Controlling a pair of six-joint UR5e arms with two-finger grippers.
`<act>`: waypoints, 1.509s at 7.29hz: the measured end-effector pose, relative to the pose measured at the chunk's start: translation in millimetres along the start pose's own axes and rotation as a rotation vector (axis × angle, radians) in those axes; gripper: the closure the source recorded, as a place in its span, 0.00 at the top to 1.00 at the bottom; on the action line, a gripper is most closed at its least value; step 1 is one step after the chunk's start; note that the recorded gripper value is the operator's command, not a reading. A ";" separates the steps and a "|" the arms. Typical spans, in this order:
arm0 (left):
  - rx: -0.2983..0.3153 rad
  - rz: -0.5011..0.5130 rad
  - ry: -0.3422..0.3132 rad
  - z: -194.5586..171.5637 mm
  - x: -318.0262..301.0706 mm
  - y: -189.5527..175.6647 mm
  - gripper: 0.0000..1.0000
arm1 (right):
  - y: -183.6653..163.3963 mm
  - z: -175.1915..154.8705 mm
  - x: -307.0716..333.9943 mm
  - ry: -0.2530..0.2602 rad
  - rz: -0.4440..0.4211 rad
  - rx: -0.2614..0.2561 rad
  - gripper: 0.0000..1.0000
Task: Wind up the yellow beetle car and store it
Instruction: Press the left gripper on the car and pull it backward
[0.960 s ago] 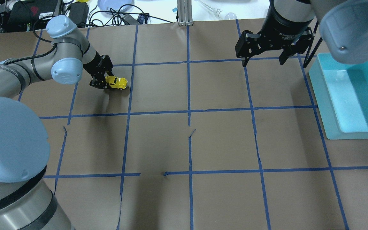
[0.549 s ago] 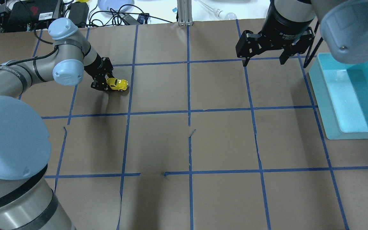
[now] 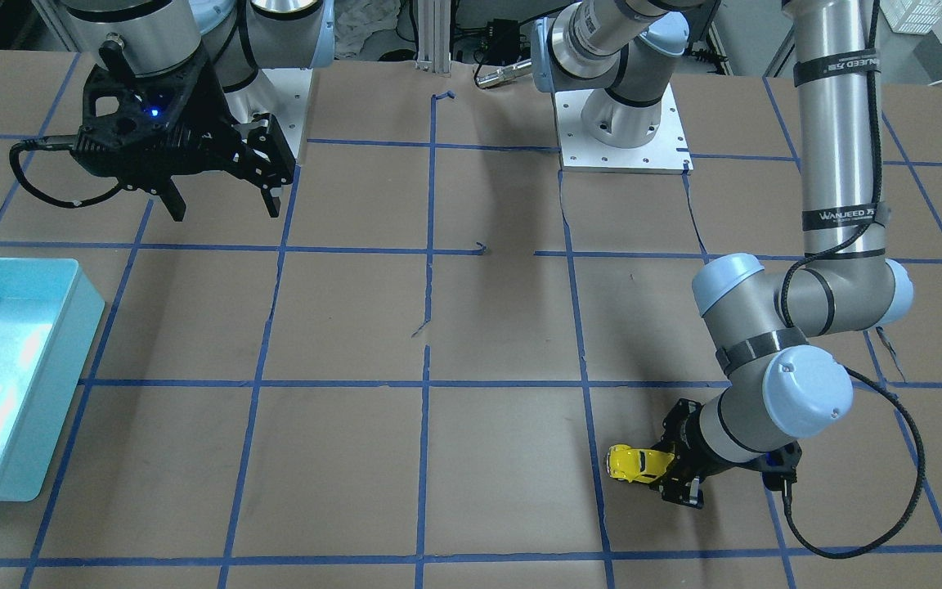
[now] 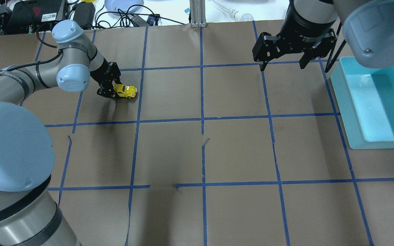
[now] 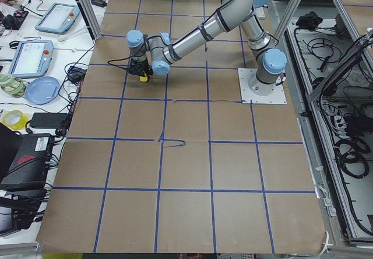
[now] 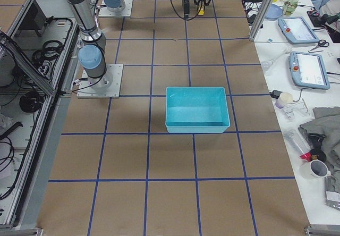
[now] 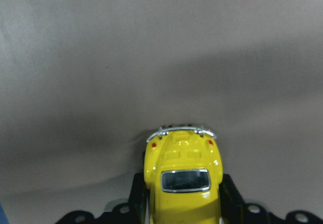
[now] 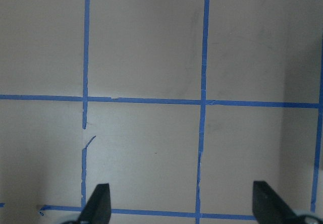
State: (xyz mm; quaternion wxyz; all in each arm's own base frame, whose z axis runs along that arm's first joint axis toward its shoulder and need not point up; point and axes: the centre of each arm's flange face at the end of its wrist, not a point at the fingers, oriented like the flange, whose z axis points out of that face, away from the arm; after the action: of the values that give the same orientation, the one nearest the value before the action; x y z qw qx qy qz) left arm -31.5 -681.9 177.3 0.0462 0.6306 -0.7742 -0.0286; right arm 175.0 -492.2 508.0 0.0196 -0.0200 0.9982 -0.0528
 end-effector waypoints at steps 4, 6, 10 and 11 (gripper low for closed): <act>0.000 -0.025 -0.006 4.6 -3.1 -17.9 0.00 | -0.2 0.5 -0.4 -0.001 0.000 -0.001 1.00; 0.001 -0.041 -0.004 5.3 -4.8 -28.6 0.00 | 0.2 0.0 -0.8 -0.002 -0.001 0.000 1.00; 0.001 -0.057 0.000 3.9 -6.5 -41.2 0.00 | 0.0 0.0 -0.3 -0.002 0.001 0.000 1.00; 0.001 -0.060 -0.001 3.9 -7.1 -42.7 0.00 | -0.1 0.5 -0.2 -0.001 0.001 -0.001 1.00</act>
State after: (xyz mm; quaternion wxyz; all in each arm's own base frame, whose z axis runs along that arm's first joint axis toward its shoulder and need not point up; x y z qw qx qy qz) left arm 11.1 -683.7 168.7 0.0448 0.6535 -0.7550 -0.0298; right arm 175.2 -492.3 507.5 0.0202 -0.0194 0.9982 -0.0522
